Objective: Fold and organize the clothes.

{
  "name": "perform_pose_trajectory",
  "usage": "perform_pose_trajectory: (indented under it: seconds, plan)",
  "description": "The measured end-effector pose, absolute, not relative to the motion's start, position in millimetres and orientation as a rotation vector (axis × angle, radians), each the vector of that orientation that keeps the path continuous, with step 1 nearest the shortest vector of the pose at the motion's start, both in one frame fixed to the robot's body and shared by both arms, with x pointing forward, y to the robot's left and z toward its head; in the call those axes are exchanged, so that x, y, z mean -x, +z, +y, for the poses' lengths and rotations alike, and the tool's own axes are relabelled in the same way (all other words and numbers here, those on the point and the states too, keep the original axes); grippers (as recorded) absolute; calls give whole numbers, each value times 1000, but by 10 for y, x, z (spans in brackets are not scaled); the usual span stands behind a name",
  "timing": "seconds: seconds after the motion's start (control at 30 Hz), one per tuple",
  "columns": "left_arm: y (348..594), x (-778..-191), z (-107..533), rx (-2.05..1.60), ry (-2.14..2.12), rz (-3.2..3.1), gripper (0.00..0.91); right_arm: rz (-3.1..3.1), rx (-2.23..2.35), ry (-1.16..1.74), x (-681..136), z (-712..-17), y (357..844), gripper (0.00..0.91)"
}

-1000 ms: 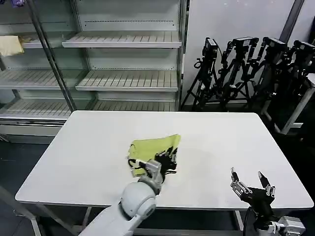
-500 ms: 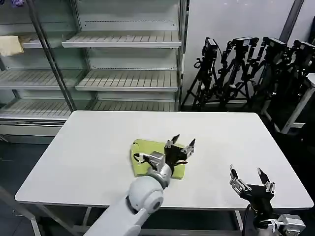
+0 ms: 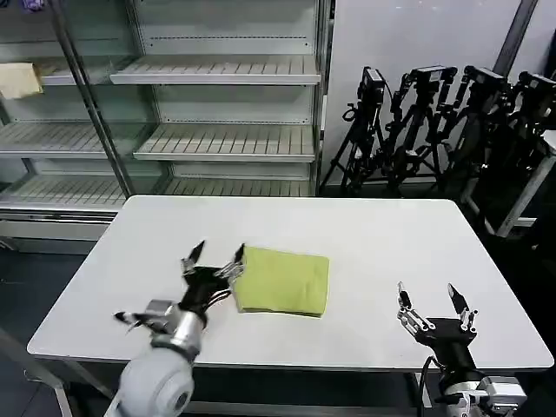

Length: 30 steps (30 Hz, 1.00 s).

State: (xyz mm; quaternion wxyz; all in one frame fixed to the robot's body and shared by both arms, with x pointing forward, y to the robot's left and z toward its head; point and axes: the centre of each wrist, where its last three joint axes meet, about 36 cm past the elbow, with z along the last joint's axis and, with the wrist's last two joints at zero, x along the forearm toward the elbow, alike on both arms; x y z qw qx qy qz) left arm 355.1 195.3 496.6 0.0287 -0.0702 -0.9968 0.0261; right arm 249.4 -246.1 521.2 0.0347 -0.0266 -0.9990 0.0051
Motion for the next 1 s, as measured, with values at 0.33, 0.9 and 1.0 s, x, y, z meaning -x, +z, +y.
perform_pose_trajectory:
  seconds: [0.33,0.9,1.0]
  plan:
    - [4909,-2869,2003,120,-96,-3042,907,-3076,70,30,-2466,-2409,5205,907]
    - [4490,-2710,1628,229,-592,-2867,907,-3058,88,41,-2380,-2390,5202,907]
    - [4409,-2746,1550,239,-653,-2825,907,-3054,92,40,-2369,-2389,5199,907]
